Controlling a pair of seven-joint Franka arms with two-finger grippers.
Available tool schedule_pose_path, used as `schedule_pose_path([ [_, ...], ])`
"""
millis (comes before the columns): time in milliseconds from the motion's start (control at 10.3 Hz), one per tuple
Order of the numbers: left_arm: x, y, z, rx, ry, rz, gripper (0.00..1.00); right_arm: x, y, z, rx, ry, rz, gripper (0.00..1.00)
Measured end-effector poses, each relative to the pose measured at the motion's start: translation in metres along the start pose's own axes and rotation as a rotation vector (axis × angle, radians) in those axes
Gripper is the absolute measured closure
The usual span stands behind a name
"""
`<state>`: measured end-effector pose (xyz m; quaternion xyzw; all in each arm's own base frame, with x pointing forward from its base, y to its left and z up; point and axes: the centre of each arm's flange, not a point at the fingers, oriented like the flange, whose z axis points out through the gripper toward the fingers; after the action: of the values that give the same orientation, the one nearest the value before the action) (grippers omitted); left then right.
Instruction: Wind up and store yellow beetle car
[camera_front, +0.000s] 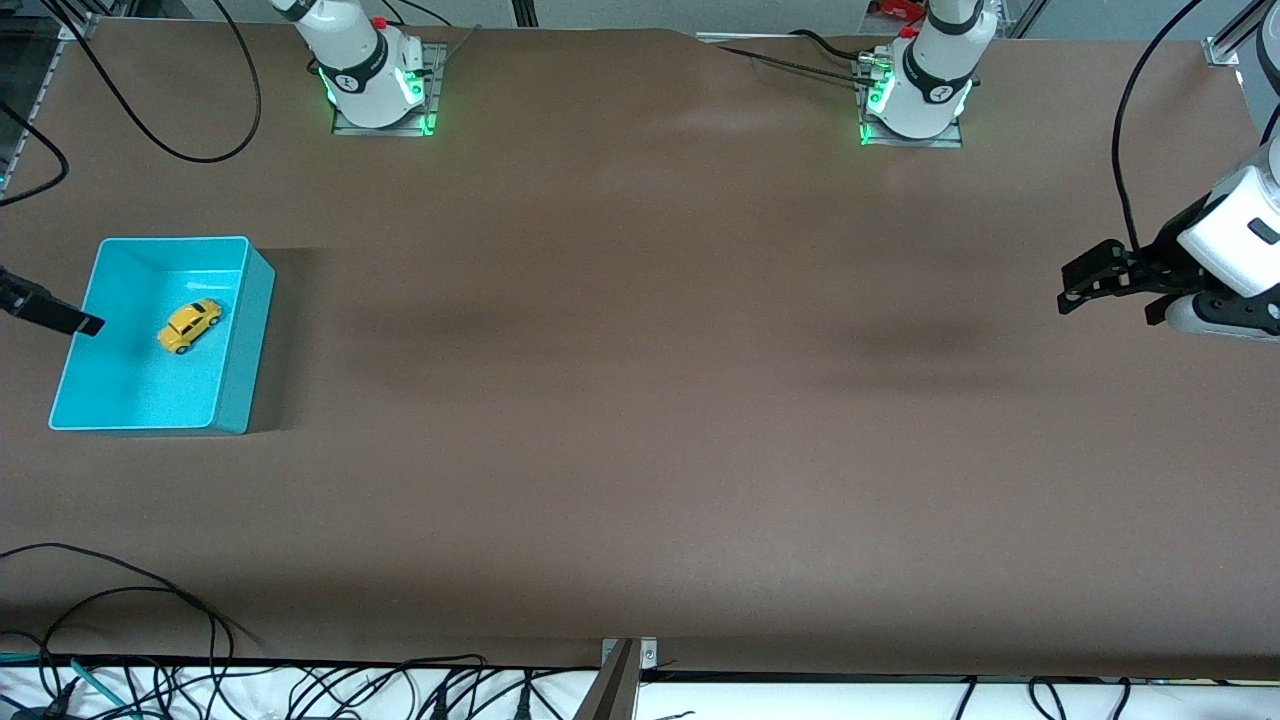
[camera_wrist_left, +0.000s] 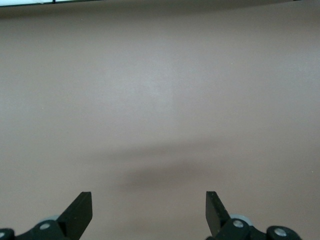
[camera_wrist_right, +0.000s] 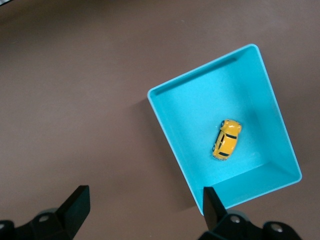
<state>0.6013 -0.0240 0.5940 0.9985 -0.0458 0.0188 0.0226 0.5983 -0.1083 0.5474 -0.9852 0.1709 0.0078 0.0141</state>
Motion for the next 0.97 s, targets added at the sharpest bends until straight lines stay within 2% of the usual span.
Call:
schedule_pose_path([
  [193, 0.0, 0.0, 0.0, 0.0, 0.0, 0.0, 0.0, -0.017, -0.017, -0.016, 0.012, 0.012, -0.14, 0.0],
  [386, 0.0, 0.0, 0.0, 0.0, 0.0, 0.0, 0.0, -0.034, -0.029, -0.027, -0.023, -0.015, -0.201, 0.0],
  [580, 0.0, 0.0, 0.0, 0.0, 0.0, 0.0, 0.0, -0.044, -0.041, -0.033, -0.046, -0.022, -0.233, 0.0],
  [966, 0.0, 0.0, 0.0, 0.0, 0.0, 0.0, 0.0, -0.046, -0.043, -0.032, -0.048, -0.037, -0.247, 0.0],
])
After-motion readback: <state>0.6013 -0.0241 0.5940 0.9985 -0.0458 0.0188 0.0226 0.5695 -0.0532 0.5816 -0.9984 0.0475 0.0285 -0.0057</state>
